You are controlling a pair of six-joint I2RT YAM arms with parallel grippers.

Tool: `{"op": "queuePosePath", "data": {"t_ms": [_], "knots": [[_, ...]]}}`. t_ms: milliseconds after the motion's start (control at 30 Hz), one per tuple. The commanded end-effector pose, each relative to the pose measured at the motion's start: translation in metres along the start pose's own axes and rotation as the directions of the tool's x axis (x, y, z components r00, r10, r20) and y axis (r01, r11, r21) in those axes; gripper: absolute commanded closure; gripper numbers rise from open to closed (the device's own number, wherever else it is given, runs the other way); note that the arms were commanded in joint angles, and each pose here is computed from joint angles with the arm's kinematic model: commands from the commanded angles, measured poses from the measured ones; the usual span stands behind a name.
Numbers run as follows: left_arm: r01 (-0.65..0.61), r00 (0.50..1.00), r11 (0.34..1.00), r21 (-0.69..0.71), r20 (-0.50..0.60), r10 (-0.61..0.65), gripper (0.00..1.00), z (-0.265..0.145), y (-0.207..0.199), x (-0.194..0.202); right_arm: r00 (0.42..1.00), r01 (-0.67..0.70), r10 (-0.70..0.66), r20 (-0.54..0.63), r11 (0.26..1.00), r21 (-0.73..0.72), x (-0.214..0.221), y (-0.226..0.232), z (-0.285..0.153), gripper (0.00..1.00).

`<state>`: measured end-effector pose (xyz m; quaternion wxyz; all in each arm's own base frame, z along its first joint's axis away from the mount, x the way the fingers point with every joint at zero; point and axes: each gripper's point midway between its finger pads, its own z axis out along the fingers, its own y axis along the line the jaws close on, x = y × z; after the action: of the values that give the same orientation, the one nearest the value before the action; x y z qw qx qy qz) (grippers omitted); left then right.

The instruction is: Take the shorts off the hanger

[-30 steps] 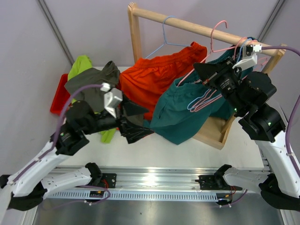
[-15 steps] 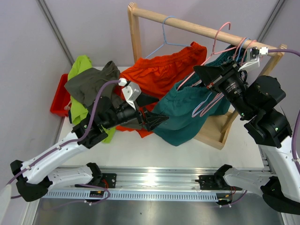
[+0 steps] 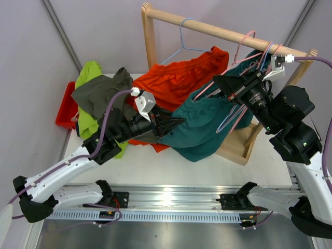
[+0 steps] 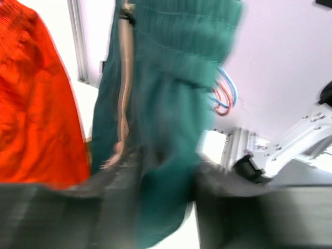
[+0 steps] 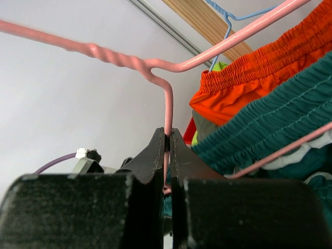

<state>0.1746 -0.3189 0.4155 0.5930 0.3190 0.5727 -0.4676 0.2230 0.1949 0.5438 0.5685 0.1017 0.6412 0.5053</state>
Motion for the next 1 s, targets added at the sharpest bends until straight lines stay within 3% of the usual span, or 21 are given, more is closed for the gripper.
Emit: {"op": "queuePosePath", "data": {"t_ms": [0,33,67,267,400,667,800,967], "knots": [[-0.001,0.999,0.998,0.058,0.054,-0.002,0.74,0.001,-0.011,-0.005,0.997,-0.024,0.033,0.067,0.991,-0.129,-0.022,0.033,-0.012,1.0],[0.019,0.999,0.998,0.067,0.048,-0.022,0.98,0.002,-0.013,0.0,0.997,-0.027,0.035,0.065,0.992,-0.125,-0.02,0.031,-0.011,1.0],[0.024,0.998,0.997,0.076,0.05,-0.028,1.0,0.002,-0.014,0.001,0.997,-0.028,0.036,0.067,0.992,-0.127,-0.02,0.031,-0.011,1.0],[0.053,0.997,0.996,0.077,0.06,-0.058,1.0,-0.012,-0.025,0.013,0.996,-0.032,0.042,0.084,0.992,-0.119,-0.024,0.03,-0.01,1.0],[0.089,0.994,0.991,0.098,0.055,-0.094,1.0,-0.038,-0.052,0.032,0.992,-0.013,0.027,0.121,0.994,-0.112,-0.035,0.034,-0.012,1.0],[0.192,0.981,0.981,0.018,-0.043,-0.191,1.0,-0.084,-0.06,0.112,0.99,-0.016,0.031,0.141,0.995,-0.103,-0.041,0.035,-0.012,1.0],[0.212,0.972,0.977,-0.032,-0.095,-0.214,1.0,-0.083,-0.055,0.145,0.989,-0.04,0.054,0.135,0.993,-0.107,-0.039,0.035,-0.013,1.0],[0.187,0.958,0.959,-0.212,-0.176,-0.226,1.0,-0.071,-0.032,0.197,0.99,-0.061,0.076,0.118,0.99,-0.124,-0.036,0.038,-0.011,1.0]]}}
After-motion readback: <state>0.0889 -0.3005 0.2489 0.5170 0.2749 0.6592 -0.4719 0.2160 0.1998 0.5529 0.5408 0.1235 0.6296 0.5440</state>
